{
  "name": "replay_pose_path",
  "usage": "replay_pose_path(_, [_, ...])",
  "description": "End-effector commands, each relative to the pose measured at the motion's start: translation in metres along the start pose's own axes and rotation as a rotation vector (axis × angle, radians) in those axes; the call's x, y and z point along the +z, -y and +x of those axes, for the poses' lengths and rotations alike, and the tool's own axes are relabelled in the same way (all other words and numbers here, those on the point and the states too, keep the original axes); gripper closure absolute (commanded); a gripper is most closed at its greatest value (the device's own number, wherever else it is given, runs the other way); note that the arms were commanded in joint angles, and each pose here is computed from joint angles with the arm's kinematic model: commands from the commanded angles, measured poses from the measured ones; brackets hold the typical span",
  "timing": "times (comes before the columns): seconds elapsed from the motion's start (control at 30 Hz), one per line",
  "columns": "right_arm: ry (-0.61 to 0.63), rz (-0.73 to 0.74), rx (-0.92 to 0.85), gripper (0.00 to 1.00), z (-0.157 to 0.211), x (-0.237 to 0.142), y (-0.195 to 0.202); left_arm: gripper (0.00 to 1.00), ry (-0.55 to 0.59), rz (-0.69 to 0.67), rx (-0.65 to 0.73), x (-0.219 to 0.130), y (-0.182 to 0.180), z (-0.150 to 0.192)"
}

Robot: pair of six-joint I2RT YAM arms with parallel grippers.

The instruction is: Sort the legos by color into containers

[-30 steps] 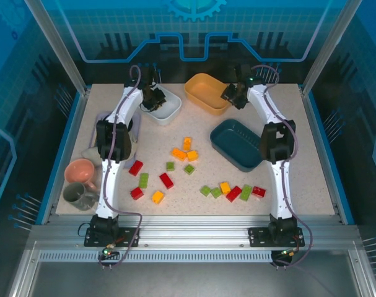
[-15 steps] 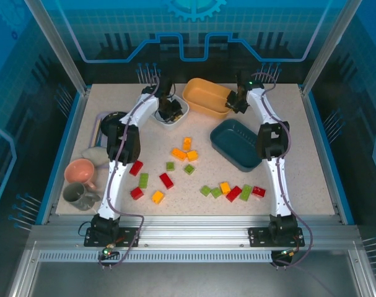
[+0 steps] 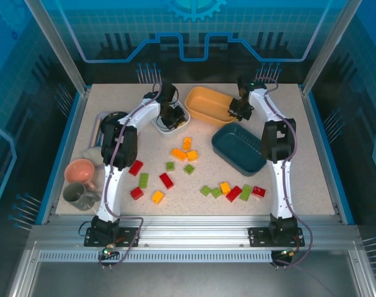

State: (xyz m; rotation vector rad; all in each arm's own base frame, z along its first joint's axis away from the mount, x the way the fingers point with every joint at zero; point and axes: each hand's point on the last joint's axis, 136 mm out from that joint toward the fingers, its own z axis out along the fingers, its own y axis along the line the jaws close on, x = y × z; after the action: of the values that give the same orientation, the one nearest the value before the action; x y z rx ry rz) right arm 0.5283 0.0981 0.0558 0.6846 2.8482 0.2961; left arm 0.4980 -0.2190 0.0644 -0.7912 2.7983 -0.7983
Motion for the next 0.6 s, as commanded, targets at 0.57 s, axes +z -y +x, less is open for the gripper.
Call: replay_pose_path(0.57, [0.006, 0.008, 0.143, 0.88, 0.047, -0.022, -0.07, 0.93, -0.006, -0.219, 0.124, -0.043, -0.072, 0.048])
